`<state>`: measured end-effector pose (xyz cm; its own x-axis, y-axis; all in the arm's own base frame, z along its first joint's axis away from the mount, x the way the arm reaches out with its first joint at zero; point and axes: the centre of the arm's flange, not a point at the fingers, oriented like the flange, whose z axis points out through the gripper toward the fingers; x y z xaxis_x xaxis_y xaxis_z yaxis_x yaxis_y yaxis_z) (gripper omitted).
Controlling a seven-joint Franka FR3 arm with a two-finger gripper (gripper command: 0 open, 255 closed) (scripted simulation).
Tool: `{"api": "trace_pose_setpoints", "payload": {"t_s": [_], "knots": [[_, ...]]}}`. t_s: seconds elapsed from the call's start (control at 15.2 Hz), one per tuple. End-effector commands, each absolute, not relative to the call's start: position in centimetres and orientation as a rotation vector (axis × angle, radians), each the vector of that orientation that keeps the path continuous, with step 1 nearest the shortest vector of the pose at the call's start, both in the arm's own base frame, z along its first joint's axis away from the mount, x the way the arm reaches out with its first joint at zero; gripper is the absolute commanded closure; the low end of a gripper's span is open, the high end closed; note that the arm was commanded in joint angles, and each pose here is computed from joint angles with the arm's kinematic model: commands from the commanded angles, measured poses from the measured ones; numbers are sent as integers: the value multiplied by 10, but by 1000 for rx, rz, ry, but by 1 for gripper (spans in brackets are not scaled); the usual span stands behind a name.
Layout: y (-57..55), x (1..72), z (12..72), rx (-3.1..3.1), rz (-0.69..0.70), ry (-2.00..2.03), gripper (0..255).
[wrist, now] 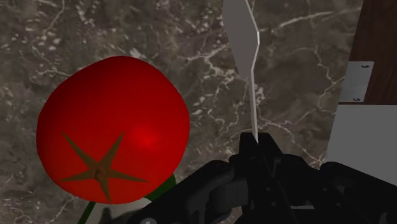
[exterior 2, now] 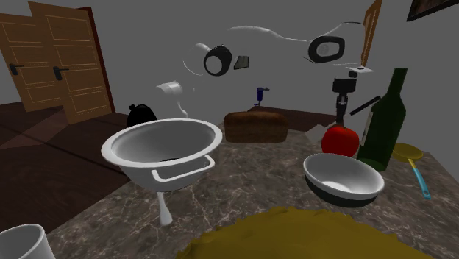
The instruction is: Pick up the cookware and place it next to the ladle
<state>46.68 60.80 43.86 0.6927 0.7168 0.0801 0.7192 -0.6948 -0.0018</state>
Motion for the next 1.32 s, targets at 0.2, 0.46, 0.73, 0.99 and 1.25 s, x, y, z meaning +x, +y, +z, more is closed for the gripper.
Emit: {"api": "trace_pose_setpoints", "payload": {"t_s": [0.2,0.46,0.73,0.99,1.25], "knots": [[608,467,406,-2866,-95,-1217,255],[608,467,384,-2866,-95,-1217,255],[608,467,363,-2866,-95,-1217,255],[608,467,350,-2866,-95,-1217,255],[608,467,350,-2866,-95,-1217,255]]}}
